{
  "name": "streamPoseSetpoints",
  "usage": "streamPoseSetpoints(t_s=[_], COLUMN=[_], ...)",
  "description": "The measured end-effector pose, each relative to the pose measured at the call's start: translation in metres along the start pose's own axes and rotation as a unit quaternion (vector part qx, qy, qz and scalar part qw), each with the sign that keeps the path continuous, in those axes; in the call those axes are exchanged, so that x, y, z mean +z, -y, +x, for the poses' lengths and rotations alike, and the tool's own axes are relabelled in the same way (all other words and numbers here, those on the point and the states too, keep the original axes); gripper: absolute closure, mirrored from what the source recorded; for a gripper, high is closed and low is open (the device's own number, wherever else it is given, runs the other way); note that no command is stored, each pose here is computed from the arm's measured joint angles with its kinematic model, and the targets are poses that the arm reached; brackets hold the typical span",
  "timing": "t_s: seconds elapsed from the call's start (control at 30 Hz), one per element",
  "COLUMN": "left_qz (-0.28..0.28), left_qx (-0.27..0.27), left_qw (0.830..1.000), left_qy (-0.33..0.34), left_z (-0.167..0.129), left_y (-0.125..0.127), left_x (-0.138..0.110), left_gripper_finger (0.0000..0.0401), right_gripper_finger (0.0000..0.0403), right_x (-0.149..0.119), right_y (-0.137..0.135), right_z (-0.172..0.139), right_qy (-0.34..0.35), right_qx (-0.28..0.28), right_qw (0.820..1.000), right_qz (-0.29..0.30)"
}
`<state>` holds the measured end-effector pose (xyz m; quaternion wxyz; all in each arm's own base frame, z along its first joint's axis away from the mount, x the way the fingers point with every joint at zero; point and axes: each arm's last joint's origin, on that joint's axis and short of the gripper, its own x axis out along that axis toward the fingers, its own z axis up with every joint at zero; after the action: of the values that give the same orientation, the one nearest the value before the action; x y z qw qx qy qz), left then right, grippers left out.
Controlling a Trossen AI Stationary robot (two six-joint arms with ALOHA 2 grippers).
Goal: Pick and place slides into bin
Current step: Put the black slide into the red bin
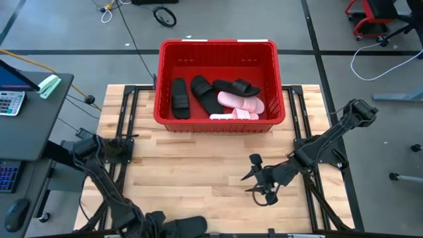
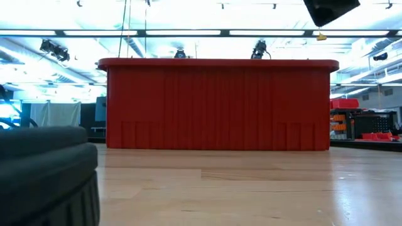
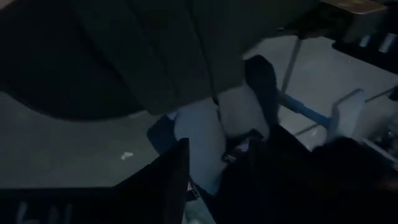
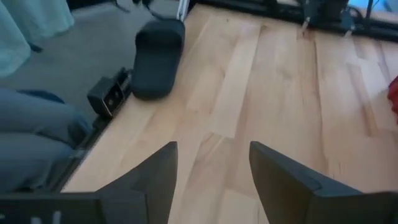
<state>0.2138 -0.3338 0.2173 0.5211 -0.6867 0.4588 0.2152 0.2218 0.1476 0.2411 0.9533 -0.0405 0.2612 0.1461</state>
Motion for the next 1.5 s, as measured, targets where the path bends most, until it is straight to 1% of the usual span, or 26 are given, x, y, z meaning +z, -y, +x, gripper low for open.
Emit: streamPoseSetpoints(t_s=[0.1, 0.23, 0.37, 0.57, 0.7, 0.8, 0.9, 1.27, 1.37, 1.5], left_qz=[0.005, 0.010, 0.011, 0.025, 0.026, 0.030, 0.035, 0.036, 0.044, 0.039], left_qx=[0.013, 0.045, 0.075, 0.111, 0.105, 0.077, 0.062, 0.056, 0.047, 0.042], left_qw=[1.000, 0.999, 0.997, 0.992, 0.992, 0.993, 0.993, 0.992, 0.991, 0.990], left_qy=[0.004, 0.006, -0.003, 0.058, 0.072, 0.081, 0.097, 0.107, 0.117, 0.126], left_z=[0.008, 0.019, 0.019, 0.017, 0.019, 0.020, 0.021, 0.024, 0.024, 0.026], left_y=[-0.007, -0.017, -0.024, -0.032, -0.031, -0.027, -0.023, -0.013, -0.009, -0.003], left_x=[-0.001, -0.001, -0.003, 0.008, 0.012, 0.013, 0.017, 0.026, 0.029, 0.035], left_gripper_finger=[0.0232, 0.0232, 0.0232, 0.0232, 0.0232, 0.0232, 0.0232, 0.0232, 0.0232, 0.0232], right_gripper_finger=[0.0197, 0.0197, 0.0197, 0.0197, 0.0197, 0.0197, 0.0197, 0.0197, 0.0197, 0.0197], right_x=[0.002, 0.006, 0.008, 0.011, 0.011, 0.012, 0.012, 0.012, 0.012, 0.012], right_y=[0.001, 0.000, 0.000, 0.000, 0.000, 0.000, 0.000, 0.000, 0.000, 0.000], right_z=[-0.005, -0.008, -0.008, -0.008, -0.008, -0.008, -0.008, -0.008, -0.008, -0.008], right_qy=[0.018, 0.034, 0.046, 0.058, 0.059, 0.062, 0.062, 0.061, 0.062, 0.062], right_qx=[0.004, 0.006, 0.007, 0.011, 0.011, 0.011, 0.011, 0.012, 0.012, 0.012], right_qw=[1.000, 0.999, 0.999, 0.998, 0.998, 0.997, 0.997, 0.997, 0.997, 0.997], right_qz=[-0.001, -0.011, -0.025, -0.029, -0.036, -0.036, -0.036, -0.035, -0.035, -0.034])
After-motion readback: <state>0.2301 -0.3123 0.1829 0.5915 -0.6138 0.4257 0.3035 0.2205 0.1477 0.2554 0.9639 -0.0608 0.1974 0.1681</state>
